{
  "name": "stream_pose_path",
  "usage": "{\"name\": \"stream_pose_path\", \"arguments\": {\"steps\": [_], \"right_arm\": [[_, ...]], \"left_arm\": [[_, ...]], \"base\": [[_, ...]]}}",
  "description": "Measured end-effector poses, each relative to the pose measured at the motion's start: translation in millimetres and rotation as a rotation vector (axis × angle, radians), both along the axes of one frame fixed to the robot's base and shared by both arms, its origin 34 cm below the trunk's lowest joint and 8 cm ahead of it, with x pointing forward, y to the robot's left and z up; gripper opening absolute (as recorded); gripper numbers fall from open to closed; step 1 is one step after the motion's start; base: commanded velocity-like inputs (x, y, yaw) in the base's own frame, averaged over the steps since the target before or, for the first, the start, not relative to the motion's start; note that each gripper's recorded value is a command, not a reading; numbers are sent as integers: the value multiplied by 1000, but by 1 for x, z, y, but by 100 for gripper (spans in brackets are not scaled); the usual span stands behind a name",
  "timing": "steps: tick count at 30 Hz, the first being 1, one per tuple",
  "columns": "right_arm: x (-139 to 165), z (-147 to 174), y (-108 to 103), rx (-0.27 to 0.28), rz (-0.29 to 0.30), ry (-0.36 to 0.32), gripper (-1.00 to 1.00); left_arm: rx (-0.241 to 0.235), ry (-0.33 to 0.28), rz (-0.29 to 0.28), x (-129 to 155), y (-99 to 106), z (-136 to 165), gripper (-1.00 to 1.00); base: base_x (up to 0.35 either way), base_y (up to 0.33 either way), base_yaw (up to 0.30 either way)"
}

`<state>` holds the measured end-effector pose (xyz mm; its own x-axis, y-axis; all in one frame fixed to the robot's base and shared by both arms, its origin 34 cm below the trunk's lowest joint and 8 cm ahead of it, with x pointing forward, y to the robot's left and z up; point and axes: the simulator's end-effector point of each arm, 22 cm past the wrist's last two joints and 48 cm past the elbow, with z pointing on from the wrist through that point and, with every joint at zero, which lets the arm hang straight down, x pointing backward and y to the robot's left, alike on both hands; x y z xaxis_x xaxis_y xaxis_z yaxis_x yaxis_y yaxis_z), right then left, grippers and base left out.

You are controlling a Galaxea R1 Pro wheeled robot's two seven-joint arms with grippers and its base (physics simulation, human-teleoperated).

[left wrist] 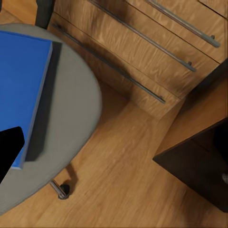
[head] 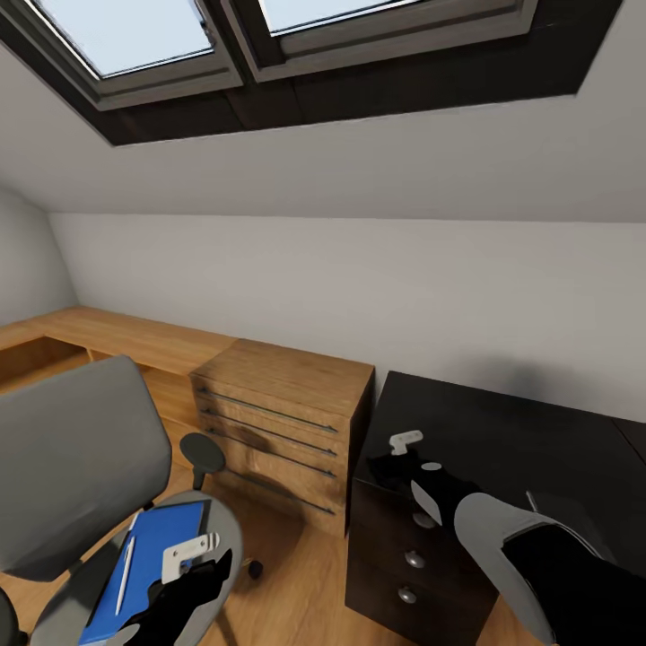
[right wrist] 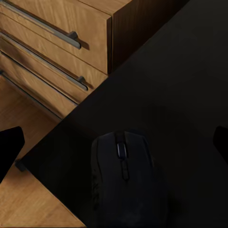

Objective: In the bedroom, organize the workspace by keeping the computer under the desk, ensuring the monitor is on the desk, placing the keyboard on the desk next to the monitor, placing the mouse on the desk next to the keyboard, moving the folder from the swivel chair onto the desk next to the mouse, stacking the notebook on top of the folder with the pen on top of the notebook, and positioning the swivel chair next to the desk.

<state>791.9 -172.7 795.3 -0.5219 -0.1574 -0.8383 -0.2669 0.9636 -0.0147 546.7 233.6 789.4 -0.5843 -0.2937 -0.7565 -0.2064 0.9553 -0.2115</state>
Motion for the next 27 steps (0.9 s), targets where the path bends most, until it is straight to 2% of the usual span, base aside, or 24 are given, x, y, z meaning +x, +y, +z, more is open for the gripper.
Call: {"name": "stream_pose_path", "arguments": {"steps": [27], "right_arm": [[-2, -45, -5, -7, -4, 7, 100]], "left_arm": [[-6, -3, 3, -1, -1, -42, 100]], "base": [[0, 0, 0]]}}
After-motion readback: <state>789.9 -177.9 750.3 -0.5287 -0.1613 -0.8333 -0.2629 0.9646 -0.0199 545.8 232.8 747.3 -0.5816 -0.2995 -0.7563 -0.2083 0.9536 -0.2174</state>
